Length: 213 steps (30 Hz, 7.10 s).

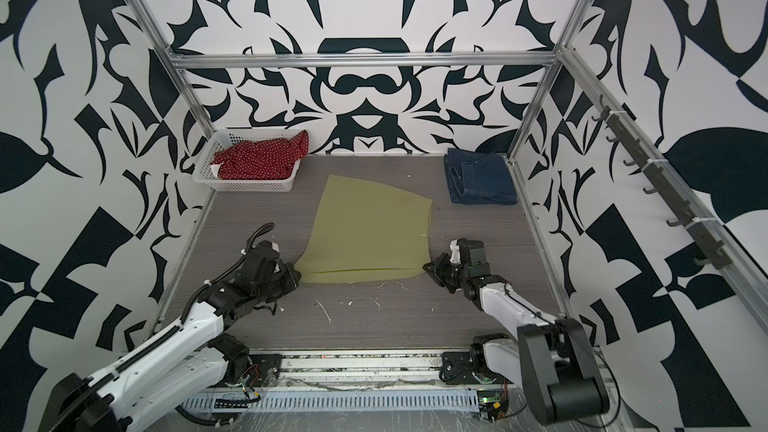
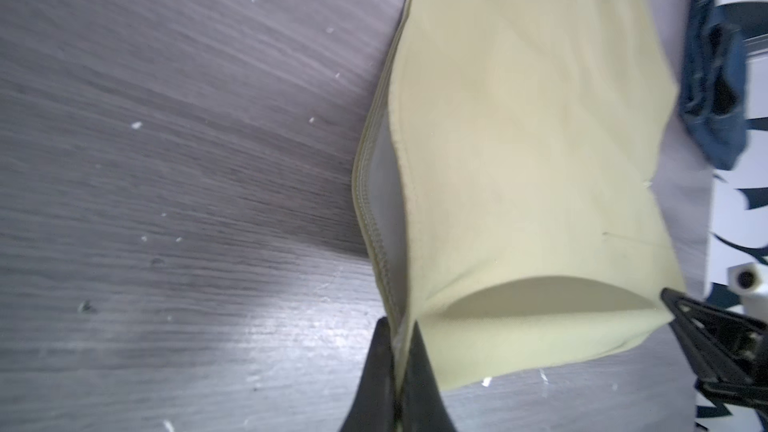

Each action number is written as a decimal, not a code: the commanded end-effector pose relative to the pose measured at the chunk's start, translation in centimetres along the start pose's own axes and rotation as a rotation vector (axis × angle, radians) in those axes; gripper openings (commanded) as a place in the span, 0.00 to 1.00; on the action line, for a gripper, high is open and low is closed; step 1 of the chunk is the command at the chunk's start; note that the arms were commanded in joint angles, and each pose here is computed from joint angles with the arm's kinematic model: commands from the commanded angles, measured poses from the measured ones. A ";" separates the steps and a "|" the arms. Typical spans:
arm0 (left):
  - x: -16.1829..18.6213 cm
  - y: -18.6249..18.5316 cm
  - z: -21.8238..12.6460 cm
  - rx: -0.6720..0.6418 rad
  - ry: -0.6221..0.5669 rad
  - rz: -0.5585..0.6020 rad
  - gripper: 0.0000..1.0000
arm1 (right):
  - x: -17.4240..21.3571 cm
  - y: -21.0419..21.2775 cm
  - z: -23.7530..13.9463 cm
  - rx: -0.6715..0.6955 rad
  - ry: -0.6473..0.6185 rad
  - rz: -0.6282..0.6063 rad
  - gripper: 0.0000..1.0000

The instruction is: Fold and stack the skirts

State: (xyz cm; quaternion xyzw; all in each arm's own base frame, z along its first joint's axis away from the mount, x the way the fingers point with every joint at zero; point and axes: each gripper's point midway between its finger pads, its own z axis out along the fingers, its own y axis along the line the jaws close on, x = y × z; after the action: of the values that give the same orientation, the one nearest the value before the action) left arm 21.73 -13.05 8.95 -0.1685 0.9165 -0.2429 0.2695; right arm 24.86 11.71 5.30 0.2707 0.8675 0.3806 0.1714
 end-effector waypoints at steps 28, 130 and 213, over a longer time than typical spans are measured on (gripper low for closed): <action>-18.9 -12.3 -0.9 0.004 -0.249 0.396 0.00 | -9.9 9.3 -3.4 -0.009 -0.073 -0.061 0.04; -8.3 -2.1 -2.5 -0.063 -0.092 0.218 0.00 | -0.8 -2.0 -2.4 0.118 0.121 0.037 0.11; -21.8 -9.7 15.0 -0.024 -0.048 0.451 0.69 | -10.9 12.1 5.9 0.178 -0.038 -0.477 0.23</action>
State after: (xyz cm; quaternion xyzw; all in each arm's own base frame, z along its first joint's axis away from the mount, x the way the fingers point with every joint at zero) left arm 47.95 -15.78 12.08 0.0353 0.9317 -0.1423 0.3324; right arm 38.35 15.90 9.77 0.0841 0.9375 0.2712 0.2010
